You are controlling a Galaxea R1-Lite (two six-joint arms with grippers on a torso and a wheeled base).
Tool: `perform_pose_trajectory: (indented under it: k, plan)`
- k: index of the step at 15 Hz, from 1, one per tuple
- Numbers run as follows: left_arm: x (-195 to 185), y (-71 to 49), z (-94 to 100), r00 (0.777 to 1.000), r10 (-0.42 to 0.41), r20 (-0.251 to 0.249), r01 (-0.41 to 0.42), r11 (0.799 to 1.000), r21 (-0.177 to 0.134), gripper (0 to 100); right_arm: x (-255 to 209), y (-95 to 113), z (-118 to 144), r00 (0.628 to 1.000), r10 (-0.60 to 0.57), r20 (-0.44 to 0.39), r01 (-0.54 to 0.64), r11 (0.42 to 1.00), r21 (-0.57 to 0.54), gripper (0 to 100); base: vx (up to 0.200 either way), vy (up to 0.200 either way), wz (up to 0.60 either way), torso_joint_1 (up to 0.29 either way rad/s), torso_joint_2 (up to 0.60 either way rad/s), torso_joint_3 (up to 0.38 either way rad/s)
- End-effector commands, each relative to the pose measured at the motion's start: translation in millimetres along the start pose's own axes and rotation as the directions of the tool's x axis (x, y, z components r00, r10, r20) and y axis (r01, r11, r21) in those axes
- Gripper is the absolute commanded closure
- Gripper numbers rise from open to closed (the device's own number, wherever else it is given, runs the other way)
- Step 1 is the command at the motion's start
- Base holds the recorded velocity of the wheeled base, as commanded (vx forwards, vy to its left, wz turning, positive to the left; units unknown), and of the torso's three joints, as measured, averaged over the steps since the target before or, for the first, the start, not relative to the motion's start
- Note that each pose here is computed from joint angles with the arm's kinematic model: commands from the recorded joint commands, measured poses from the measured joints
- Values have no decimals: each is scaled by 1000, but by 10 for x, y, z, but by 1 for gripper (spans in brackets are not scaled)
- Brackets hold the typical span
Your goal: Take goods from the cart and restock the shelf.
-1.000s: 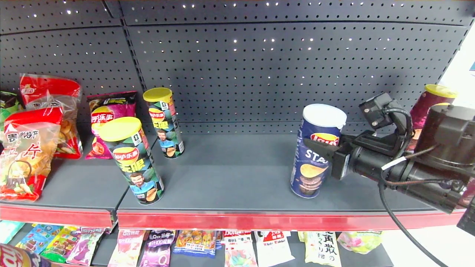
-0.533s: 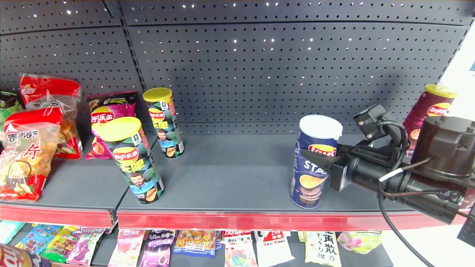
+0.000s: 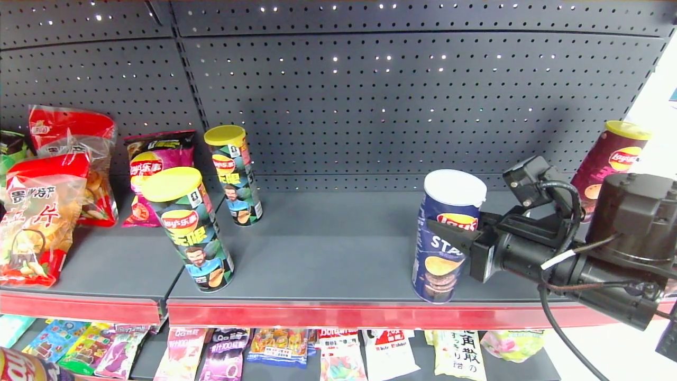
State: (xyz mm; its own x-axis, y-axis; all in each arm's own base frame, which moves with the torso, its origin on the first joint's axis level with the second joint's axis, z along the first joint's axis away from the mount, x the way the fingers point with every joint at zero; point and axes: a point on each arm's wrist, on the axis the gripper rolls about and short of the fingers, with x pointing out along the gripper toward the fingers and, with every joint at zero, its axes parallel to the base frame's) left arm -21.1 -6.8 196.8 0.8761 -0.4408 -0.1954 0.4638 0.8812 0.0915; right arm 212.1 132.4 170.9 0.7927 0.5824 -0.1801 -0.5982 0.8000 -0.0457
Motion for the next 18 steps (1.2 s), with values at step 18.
perform_pose_trajectory:
  k: [18]
  plan:
    - [24, 9, -5, 1000, -4, -13, 4, 1000, -5, 100, -11, 317, -106, 995, -94, -16, 95, 994, 62, 100, 0, 0, 0, 0, 0, 0]
